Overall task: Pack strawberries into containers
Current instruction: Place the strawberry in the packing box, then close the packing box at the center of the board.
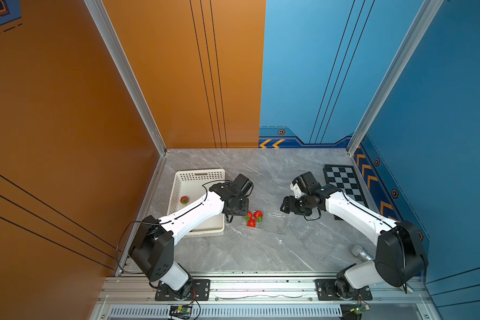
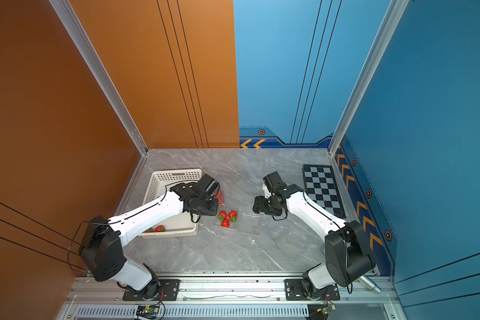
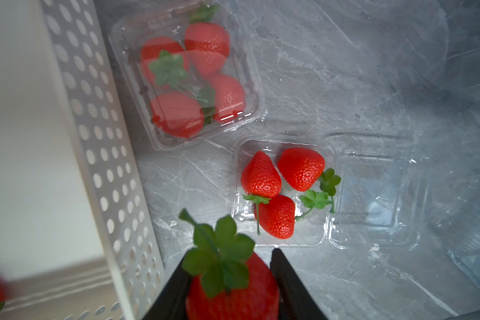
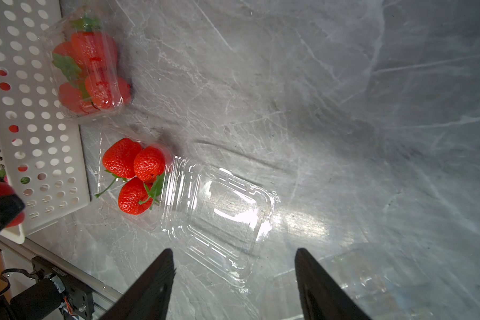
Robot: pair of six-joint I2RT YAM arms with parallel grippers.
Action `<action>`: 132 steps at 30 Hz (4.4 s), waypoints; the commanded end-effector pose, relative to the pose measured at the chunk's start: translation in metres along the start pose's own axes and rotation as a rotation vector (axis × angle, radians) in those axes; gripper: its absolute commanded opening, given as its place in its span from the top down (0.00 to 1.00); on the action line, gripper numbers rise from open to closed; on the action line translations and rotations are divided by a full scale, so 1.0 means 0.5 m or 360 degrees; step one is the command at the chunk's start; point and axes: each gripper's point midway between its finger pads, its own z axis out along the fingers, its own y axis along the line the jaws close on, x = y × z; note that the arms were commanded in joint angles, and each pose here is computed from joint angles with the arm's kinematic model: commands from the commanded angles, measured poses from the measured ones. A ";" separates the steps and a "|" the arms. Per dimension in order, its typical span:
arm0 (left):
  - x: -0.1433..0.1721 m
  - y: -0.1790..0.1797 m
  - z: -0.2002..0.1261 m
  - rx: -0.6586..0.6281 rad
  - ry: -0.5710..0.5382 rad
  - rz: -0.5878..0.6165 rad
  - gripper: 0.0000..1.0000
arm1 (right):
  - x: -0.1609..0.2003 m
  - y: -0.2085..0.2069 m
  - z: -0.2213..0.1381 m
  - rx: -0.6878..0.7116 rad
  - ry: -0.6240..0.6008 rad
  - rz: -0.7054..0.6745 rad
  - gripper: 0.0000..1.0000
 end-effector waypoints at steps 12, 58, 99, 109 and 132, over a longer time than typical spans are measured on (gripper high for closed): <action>0.044 -0.041 0.068 -0.0054 0.0197 0.0054 0.81 | 0.062 0.001 -0.001 0.0026 0.0123 -0.0008 0.28; 0.060 -0.036 0.106 -0.0155 0.0239 0.0121 0.44 | 0.138 -0.025 0.037 0.0247 0.0350 -0.0030 0.22; 0.048 0.090 0.105 -0.0302 0.0226 -0.0206 0.75 | 0.103 0.015 0.109 0.0081 0.0366 0.0031 0.17; 0.060 0.094 0.133 -0.0327 0.0296 -0.0195 0.78 | 0.093 0.033 0.095 -0.0007 0.0322 0.0049 0.18; 0.051 0.088 0.139 -0.0319 0.0275 -0.0202 0.80 | 0.043 0.179 -0.004 -0.0670 0.0121 0.0122 0.18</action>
